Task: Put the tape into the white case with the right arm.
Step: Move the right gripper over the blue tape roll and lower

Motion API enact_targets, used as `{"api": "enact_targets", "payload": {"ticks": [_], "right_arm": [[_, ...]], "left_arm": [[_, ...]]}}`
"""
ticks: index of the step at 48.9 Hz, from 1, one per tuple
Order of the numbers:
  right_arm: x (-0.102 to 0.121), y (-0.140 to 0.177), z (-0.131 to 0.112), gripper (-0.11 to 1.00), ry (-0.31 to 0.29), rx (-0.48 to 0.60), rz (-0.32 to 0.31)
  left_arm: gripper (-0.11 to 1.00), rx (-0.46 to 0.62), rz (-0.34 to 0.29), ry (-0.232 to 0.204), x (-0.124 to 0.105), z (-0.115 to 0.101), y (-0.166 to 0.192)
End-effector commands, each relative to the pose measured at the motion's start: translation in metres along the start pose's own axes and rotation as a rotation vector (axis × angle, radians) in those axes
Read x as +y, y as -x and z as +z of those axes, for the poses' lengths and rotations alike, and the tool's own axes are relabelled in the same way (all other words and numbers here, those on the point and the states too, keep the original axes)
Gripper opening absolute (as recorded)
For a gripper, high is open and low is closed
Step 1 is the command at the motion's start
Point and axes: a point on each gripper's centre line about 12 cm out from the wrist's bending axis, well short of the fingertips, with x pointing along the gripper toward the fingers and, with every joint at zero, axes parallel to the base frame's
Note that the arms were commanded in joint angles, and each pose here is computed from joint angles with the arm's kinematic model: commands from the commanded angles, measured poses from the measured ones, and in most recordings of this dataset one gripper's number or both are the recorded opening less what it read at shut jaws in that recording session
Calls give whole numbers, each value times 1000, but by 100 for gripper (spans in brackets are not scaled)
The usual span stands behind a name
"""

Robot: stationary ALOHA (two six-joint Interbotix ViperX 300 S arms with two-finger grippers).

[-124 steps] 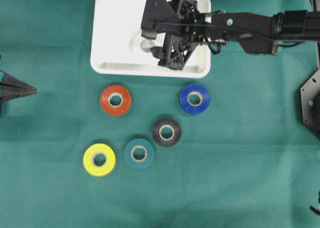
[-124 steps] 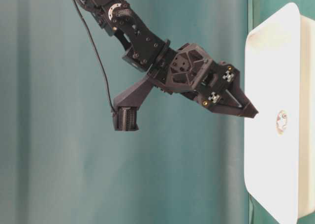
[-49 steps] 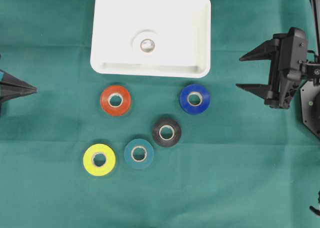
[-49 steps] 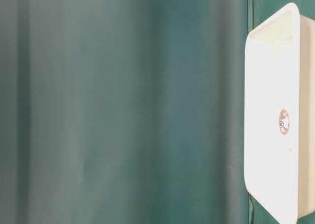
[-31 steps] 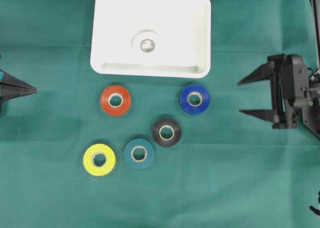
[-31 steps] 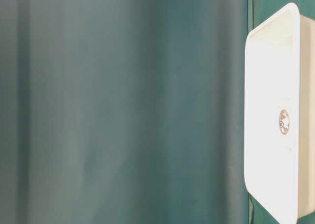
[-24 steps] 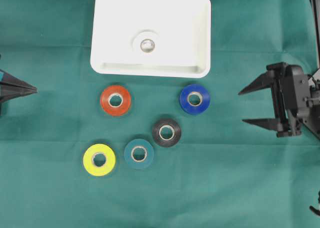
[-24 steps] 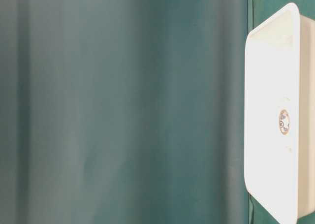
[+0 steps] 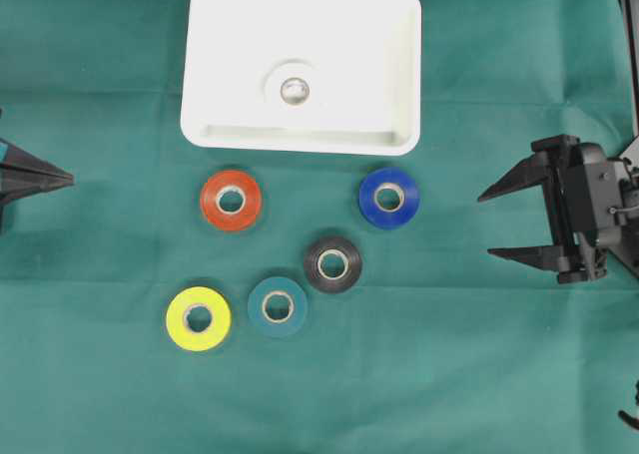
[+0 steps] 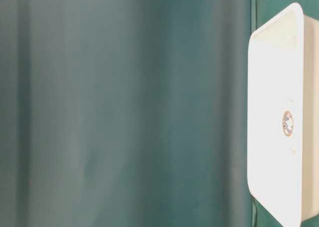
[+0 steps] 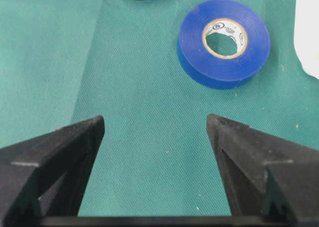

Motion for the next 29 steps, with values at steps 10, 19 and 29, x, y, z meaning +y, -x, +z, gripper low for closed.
{"api": "enact_targets", "payload": {"ticks": [10, 19, 29], "right_arm": [[5, -24, 30, 49, 20, -18, 23], [7, -50, 48, 49, 25, 14, 17], [5, -75, 62, 49, 19, 40, 7]], "left_arm": [[1, -9, 3, 2, 0, 5, 0], [1, -9, 3, 2, 0, 5, 0], [1, -8, 3, 2, 0, 5, 0]]}}
